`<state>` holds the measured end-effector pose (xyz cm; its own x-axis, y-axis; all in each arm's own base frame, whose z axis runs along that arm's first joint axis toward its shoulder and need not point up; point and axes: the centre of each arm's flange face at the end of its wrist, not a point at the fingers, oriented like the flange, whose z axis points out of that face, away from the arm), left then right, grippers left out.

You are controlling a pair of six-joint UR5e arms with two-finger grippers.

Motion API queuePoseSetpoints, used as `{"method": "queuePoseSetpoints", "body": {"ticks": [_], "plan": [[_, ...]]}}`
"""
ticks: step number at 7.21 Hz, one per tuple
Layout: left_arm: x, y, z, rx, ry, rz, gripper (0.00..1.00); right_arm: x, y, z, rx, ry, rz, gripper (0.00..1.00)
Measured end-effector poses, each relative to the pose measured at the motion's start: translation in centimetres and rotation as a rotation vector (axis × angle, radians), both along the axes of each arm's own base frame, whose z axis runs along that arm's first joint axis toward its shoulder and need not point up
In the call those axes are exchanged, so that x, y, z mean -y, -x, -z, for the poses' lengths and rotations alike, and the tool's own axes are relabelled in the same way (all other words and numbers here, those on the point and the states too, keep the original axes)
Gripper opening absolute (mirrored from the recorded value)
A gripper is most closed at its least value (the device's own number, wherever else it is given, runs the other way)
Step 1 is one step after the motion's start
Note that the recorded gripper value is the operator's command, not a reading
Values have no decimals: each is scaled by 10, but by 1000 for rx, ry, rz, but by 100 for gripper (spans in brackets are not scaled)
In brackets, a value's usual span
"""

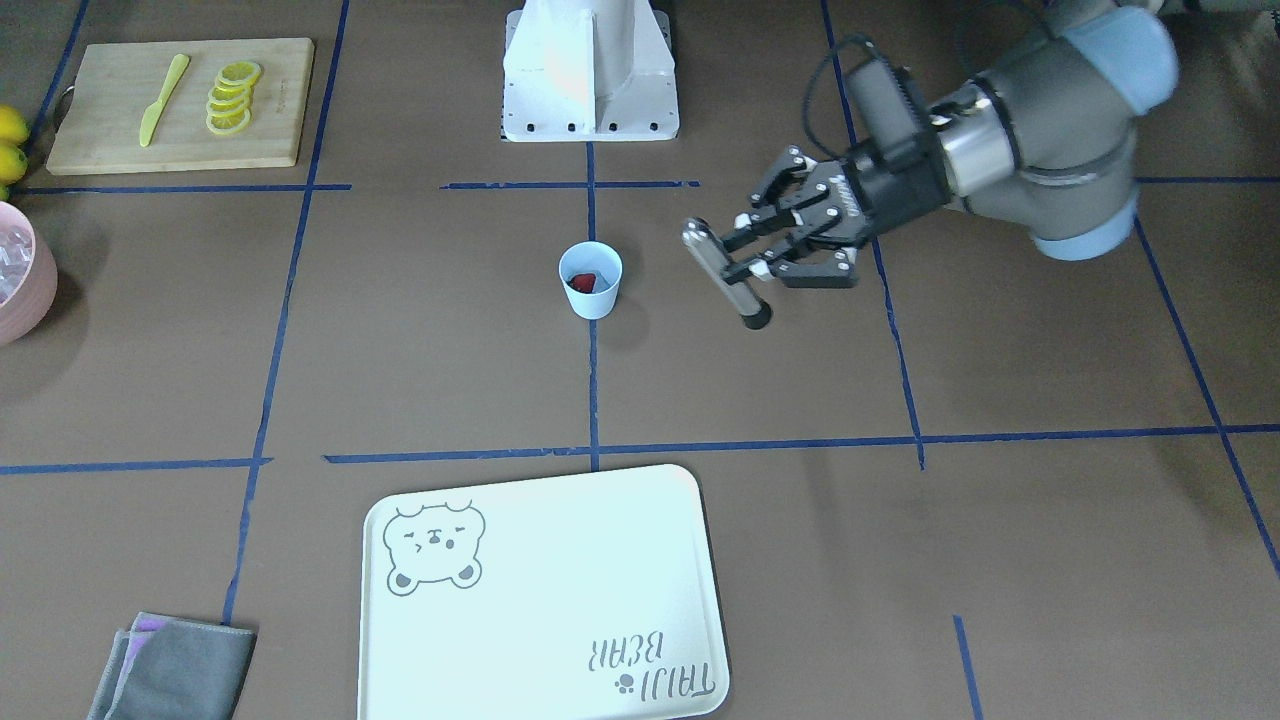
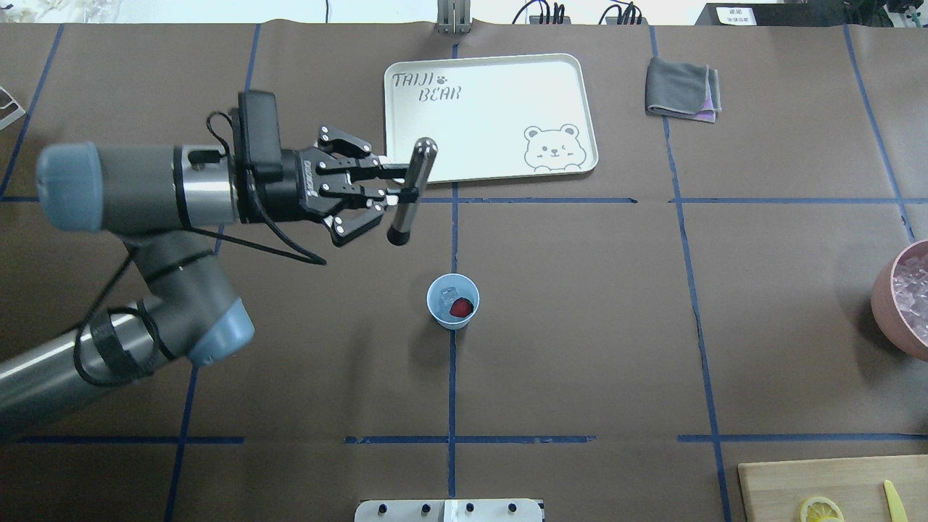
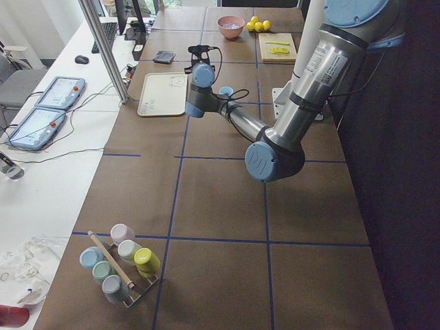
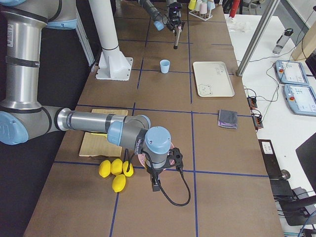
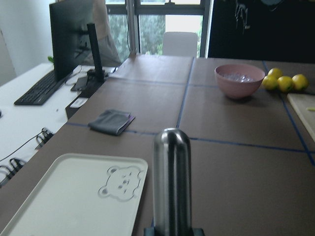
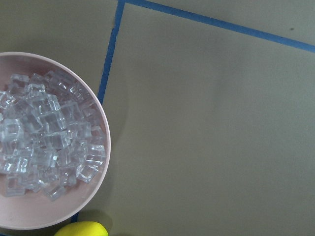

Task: Mash ice and strawberries in cup
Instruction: 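Carry the pestle with the left gripper over the blue cup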

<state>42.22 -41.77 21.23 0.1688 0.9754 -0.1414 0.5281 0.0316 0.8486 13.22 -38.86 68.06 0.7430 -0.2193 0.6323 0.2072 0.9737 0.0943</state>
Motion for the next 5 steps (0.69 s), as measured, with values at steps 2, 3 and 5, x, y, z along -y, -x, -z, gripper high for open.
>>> {"method": "queuePoseSetpoints", "body": {"ticks": [2,3,5], "plan": [[-60,-42,-7,-201,34,8,0,0,-1,0,-1,0,-3,100],[-67,-48,-14,-244,40,13,0,0,-1,0,0,0,-3,100],[-64,-53,-29,-283,60,46,0,-1,-1,0,0,0,-3,100]]}}
